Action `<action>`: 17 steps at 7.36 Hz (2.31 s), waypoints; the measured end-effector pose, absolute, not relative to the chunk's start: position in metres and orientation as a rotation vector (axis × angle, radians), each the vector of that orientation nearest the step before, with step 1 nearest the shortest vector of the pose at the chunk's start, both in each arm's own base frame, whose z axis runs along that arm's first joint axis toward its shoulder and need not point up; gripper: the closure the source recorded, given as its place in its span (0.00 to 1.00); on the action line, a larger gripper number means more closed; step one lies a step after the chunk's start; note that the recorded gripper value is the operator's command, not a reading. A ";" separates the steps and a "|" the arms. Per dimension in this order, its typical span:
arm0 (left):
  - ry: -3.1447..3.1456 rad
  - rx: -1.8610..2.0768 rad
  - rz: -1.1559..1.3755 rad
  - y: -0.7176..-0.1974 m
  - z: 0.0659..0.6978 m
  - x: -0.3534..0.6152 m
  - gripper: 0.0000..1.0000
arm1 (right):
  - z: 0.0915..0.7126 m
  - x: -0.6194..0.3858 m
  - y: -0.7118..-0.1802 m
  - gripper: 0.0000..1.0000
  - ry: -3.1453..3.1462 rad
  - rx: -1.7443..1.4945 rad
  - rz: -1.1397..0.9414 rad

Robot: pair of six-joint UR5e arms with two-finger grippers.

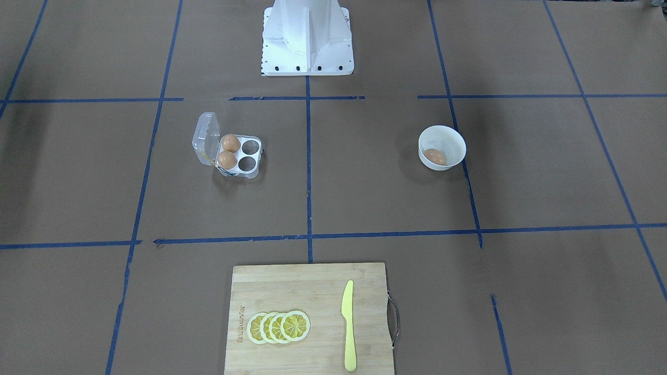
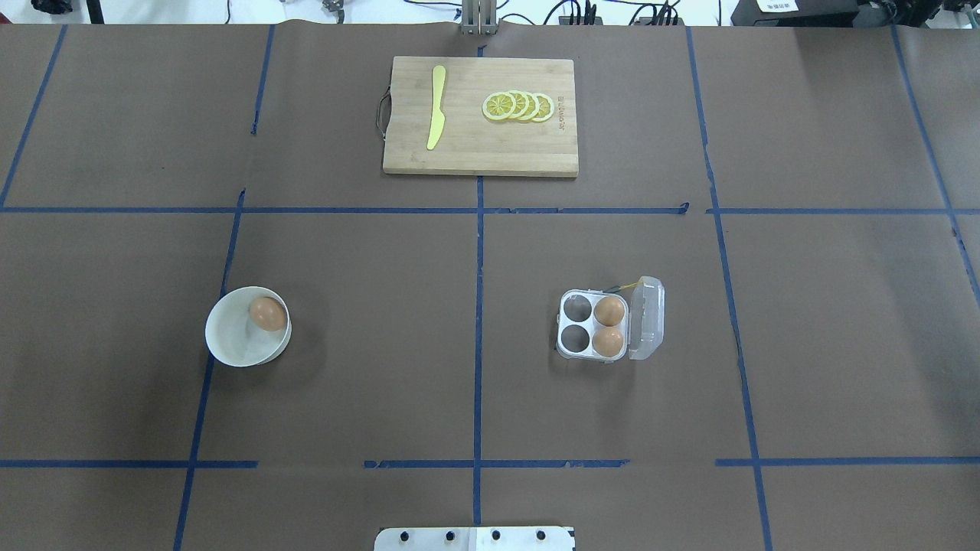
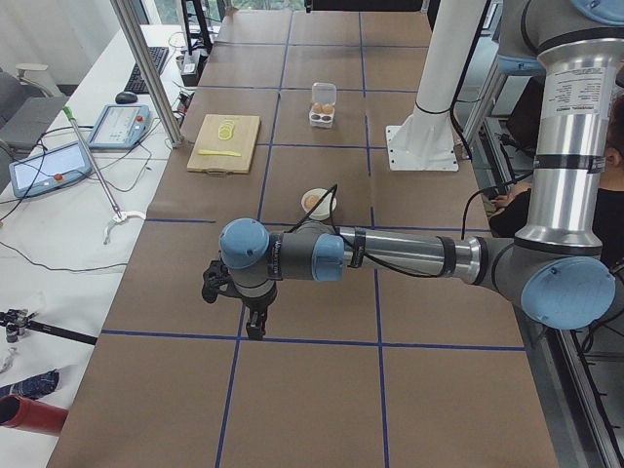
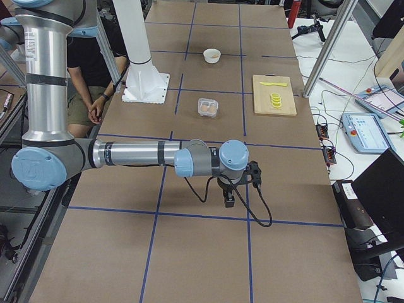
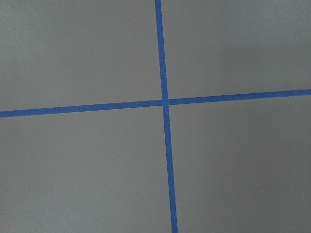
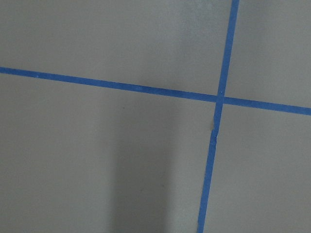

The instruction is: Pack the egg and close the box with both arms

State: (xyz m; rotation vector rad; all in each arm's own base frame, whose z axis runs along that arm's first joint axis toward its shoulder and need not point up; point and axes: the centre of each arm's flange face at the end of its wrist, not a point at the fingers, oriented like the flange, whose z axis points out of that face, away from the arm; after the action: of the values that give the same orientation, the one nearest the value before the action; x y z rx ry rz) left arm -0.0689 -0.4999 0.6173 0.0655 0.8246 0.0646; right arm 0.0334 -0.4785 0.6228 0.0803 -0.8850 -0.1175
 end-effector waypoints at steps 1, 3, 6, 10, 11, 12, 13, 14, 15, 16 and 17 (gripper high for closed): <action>0.825 0.071 0.067 -0.501 0.614 -0.069 0.00 | 0.624 0.034 -0.478 0.00 -0.886 0.078 -0.116; 0.825 0.086 0.075 -0.502 0.607 -0.069 0.00 | 0.625 0.034 -0.479 0.00 -0.885 0.079 -0.116; 0.823 0.103 0.083 -0.500 0.599 -0.069 0.00 | 0.619 0.034 -0.484 0.00 -0.882 0.092 -0.123; 0.810 0.084 0.076 -0.488 0.611 -0.070 0.00 | 0.621 0.034 -0.484 0.00 -0.882 0.090 -0.121; 0.801 0.081 0.075 -0.486 0.613 -0.070 0.00 | 0.621 0.034 -0.484 0.00 -0.882 0.089 -0.121; 0.789 0.078 0.073 -0.485 0.615 -0.071 0.00 | 0.621 0.034 -0.484 0.00 -0.882 0.089 -0.121; 0.782 0.075 0.071 -0.485 0.617 -0.071 0.00 | 0.621 0.034 -0.483 0.00 -0.882 0.089 -0.120; 0.782 0.069 0.068 -0.482 0.620 -0.071 0.00 | 0.621 0.034 -0.483 0.00 -0.882 0.089 -0.121; 0.785 0.061 0.065 -0.478 0.624 -0.071 0.00 | 0.621 0.034 -0.483 0.00 -0.882 0.089 -0.123; 0.786 0.057 0.064 -0.476 0.626 -0.071 0.00 | 0.621 0.033 -0.483 0.00 -0.882 0.089 -0.123; 0.785 0.056 0.063 -0.474 0.627 -0.072 0.00 | 0.621 0.033 -0.483 0.00 -0.882 0.088 -0.123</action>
State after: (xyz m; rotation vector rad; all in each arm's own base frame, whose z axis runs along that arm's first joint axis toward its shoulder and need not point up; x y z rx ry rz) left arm -0.0715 -0.4742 0.6271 0.0561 0.7849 0.0630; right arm 0.0334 -0.4830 0.6212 0.0883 -0.8816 -0.1231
